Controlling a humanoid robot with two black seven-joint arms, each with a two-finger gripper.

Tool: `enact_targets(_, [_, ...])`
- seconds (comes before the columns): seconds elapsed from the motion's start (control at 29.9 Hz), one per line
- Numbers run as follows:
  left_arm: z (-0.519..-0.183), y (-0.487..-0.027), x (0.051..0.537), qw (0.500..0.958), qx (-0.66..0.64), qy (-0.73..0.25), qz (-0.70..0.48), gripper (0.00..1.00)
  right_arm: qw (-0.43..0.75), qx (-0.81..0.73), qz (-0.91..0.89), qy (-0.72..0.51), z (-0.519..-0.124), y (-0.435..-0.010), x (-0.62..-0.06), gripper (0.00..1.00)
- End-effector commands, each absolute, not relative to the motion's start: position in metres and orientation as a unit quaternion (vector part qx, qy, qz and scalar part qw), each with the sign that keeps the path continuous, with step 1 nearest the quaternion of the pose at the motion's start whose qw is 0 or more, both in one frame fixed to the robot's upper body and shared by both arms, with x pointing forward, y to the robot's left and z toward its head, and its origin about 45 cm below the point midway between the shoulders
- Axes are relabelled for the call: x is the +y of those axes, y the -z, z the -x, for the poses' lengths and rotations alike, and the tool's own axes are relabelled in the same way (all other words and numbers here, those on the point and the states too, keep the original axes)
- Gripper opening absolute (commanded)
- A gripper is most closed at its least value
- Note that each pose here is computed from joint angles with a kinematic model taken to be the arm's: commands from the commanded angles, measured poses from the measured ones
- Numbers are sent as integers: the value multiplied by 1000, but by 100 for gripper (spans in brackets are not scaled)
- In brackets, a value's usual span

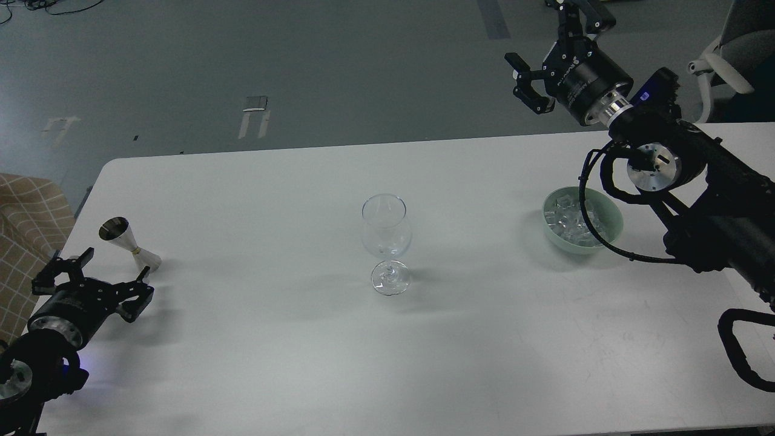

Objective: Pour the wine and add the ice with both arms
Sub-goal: 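Close the left gripper around the metal jigger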

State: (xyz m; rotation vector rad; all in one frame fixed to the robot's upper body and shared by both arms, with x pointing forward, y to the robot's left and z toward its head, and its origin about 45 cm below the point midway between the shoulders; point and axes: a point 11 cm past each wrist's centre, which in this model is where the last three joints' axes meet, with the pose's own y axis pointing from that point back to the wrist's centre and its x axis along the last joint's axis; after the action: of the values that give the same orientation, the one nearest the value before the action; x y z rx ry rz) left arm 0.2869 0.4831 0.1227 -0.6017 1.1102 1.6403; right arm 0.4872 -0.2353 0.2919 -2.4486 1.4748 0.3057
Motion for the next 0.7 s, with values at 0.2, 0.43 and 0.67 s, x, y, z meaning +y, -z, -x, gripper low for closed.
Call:
enact_targets(0.2, [-299, -122, 480, 509, 464, -678, 255, 95, 131, 508, 845, -104, -487, -292, -235, 100])
enact_targets(0.43, [-307, -117, 485, 495, 469, -684, 261, 89, 130, 508, 845, -104, -487, -290, -235, 100])
enact_targets(0.67, [-311, -116, 486, 491, 470, -685, 263, 83, 129, 509, 845, -103, -487, -291, -235, 100])
